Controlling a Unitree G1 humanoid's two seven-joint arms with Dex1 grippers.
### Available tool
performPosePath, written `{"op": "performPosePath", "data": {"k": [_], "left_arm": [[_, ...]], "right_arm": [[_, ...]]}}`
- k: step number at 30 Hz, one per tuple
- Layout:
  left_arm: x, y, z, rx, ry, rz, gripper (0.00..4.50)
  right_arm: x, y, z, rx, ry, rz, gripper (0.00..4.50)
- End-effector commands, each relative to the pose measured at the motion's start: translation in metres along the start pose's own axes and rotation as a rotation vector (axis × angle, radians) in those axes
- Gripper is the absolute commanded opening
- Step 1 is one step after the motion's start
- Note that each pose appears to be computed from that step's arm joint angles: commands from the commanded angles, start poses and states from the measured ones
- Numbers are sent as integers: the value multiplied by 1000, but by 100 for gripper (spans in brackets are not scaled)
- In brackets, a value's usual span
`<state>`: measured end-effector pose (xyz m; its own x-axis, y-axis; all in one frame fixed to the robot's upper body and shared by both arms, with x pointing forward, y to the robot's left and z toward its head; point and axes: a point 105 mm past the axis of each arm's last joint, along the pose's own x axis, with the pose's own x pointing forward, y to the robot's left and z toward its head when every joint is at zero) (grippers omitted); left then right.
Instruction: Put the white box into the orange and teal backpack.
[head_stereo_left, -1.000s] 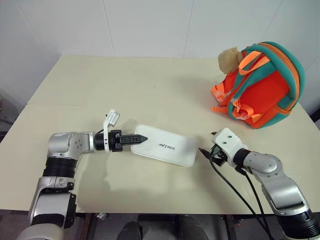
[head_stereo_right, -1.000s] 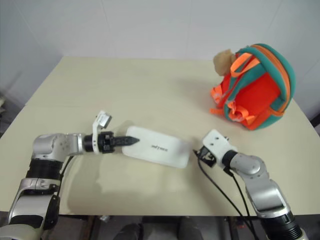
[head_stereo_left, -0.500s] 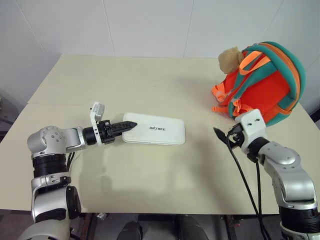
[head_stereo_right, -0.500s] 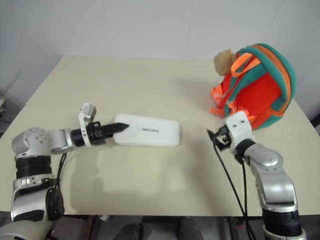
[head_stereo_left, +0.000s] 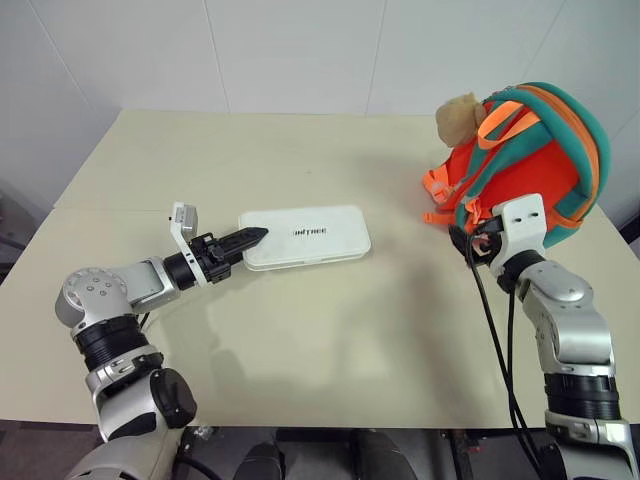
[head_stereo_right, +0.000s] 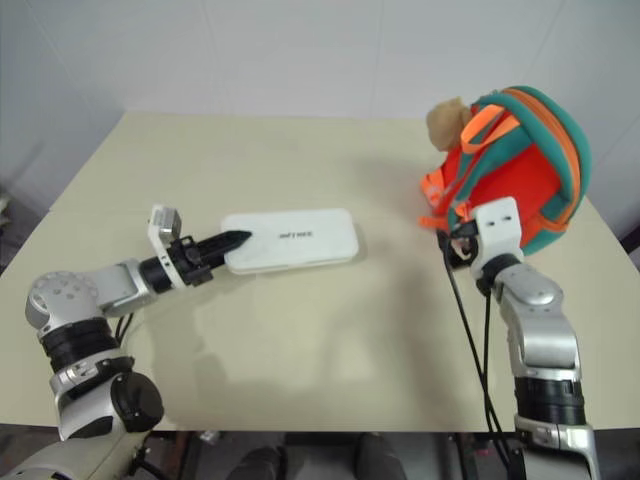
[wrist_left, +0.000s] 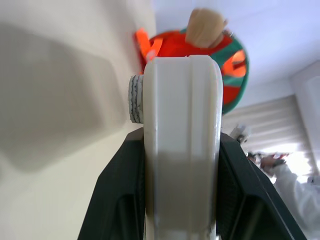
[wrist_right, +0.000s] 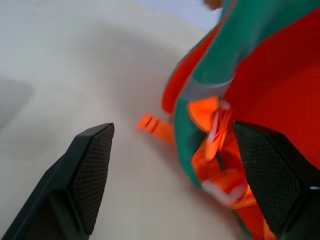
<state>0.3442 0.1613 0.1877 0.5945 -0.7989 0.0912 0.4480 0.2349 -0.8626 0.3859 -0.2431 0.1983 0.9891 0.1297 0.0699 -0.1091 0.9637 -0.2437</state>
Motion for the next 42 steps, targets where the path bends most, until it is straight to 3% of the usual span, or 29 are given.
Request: {"op": "performPosePath", "data": {"k": [1,15,26,29,39,42], "left_arm": [[1,-18,5,44,-30,-68,134],[-7,-19,-2,38,-23,-48,134],[-12,-22,-7,42,-27,-40,134],[-13,-23,-8,42,-35,-38,134],[-10,-25,-2,26,-59,-43,134],[-8,-26,0,22,-60,-43,134]], "right_arm": [[8,-14,22,36,-107,-48,450],[52,-24,29,111,-167,-26,450],[82,-14,40,150,-163,-14,450],[86,-10,42,143,-166,-17,391],[88,-8,47,129,-177,-9,58],[88,-6,52,125,-193,7,51]]}}
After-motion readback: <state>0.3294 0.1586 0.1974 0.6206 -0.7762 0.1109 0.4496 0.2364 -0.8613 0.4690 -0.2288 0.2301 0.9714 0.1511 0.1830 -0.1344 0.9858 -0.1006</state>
